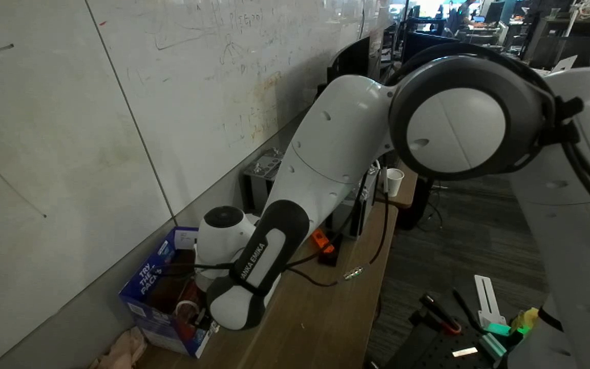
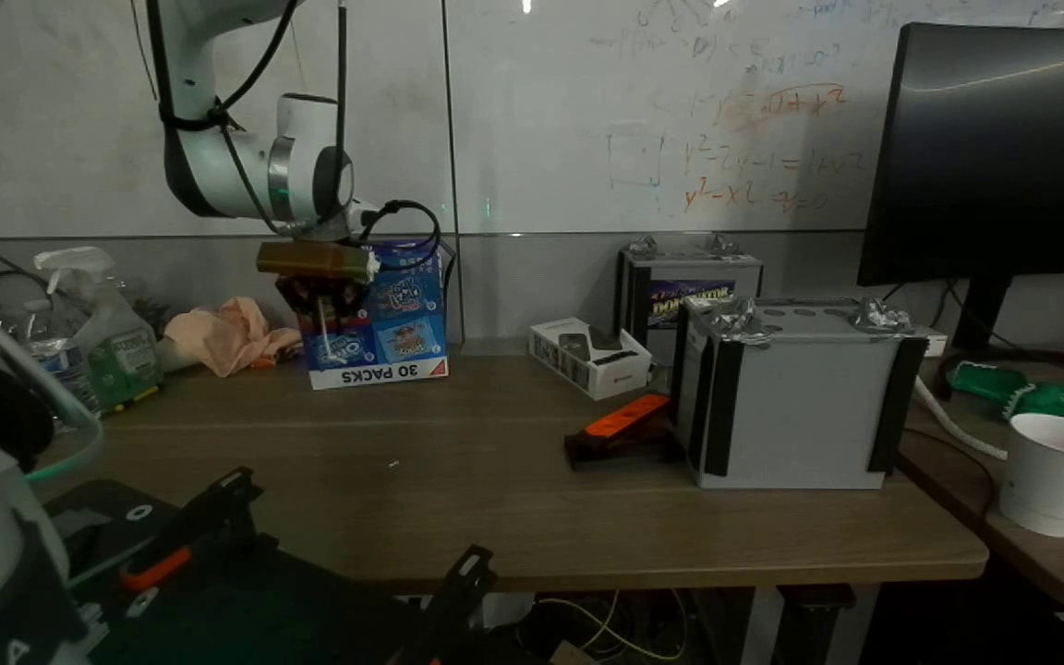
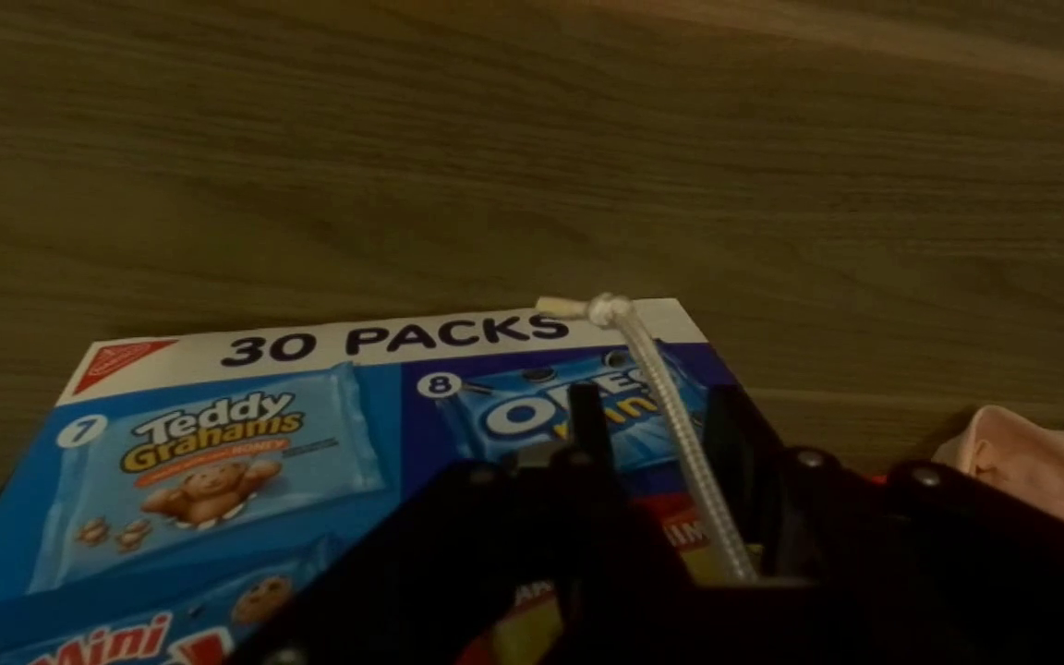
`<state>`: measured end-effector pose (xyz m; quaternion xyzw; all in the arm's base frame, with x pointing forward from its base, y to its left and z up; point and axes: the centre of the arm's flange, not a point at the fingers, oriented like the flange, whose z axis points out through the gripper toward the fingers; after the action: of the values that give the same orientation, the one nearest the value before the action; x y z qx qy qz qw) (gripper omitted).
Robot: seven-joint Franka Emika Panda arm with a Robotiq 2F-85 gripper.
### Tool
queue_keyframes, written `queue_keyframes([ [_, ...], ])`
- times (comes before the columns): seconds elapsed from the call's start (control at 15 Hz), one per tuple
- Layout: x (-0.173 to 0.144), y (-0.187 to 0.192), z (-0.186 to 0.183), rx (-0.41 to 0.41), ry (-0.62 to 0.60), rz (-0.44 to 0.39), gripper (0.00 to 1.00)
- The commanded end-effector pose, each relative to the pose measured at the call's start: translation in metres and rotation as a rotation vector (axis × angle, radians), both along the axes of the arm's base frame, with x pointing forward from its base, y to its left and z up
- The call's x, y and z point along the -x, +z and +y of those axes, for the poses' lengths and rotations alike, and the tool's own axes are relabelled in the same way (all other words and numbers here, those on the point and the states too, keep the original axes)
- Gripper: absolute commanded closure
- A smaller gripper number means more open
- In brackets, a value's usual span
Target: Put the two ropes in the box one at a time
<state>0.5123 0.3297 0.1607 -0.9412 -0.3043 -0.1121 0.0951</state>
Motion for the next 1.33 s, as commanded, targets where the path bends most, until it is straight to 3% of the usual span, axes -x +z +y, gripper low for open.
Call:
queue_keyframes([
  [0.0,-0.007,0.001,0.006,-0.002,-0.001,0.006,0.95],
  [0.07,-0.007,0.003,0.006,-0.005,0.000,0.010,1.00],
  [0.33,-0.006,0.011,0.009,-0.015,0.001,0.029,0.99],
  [0.53,0.001,0.039,0.020,-0.009,-0.001,0.024,0.99],
  [0.73,0.016,0.079,0.036,0.022,-0.010,-0.003,0.99],
  [1.0,0.040,0.141,0.060,0.071,-0.007,0.034,0.99],
  [1.27,0.048,0.205,0.071,0.106,-0.089,-0.027,0.99],
])
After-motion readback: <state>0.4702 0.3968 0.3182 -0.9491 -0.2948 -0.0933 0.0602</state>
